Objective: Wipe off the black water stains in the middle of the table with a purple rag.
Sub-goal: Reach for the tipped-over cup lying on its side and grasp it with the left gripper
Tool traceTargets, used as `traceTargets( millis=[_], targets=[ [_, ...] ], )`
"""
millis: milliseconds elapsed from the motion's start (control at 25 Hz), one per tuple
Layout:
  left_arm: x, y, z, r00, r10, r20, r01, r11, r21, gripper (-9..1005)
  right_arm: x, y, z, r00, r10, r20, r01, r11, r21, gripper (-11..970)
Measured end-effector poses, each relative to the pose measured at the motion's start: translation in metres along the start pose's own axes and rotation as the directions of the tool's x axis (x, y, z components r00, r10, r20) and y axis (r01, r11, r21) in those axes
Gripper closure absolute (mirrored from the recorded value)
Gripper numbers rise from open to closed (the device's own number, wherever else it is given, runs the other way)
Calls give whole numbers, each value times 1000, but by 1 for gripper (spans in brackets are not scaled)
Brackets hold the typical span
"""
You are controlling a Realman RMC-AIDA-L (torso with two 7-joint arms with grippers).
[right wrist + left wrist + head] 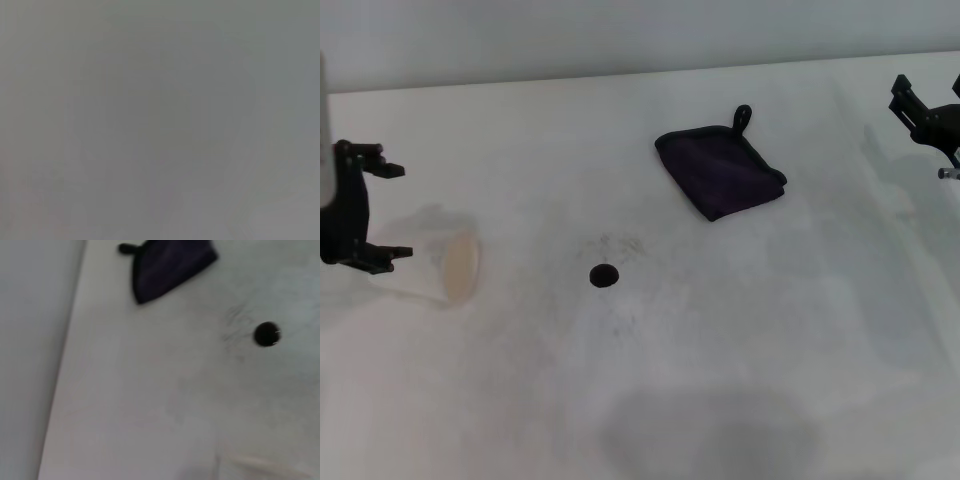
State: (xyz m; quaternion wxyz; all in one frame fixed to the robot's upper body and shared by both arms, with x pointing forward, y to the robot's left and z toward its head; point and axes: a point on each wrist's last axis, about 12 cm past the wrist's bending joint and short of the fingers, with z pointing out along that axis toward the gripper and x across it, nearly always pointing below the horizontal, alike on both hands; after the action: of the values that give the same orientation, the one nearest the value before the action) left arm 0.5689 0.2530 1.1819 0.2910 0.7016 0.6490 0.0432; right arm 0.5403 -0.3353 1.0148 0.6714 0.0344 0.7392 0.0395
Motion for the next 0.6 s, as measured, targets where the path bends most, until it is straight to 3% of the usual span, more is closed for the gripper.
traceTargets(
  millis=[240, 600],
  targets=[
    [-12, -4, -2, 997, 65, -45, -65, 998, -3, 120, 3, 0, -3, 1000, 7, -7, -7, 1000, 6, 87],
    [-6, -17, 11, 994, 71, -78, -68, 997, 45, 121, 4, -1, -4, 999, 42, -9, -42, 999, 12, 85]
  ],
)
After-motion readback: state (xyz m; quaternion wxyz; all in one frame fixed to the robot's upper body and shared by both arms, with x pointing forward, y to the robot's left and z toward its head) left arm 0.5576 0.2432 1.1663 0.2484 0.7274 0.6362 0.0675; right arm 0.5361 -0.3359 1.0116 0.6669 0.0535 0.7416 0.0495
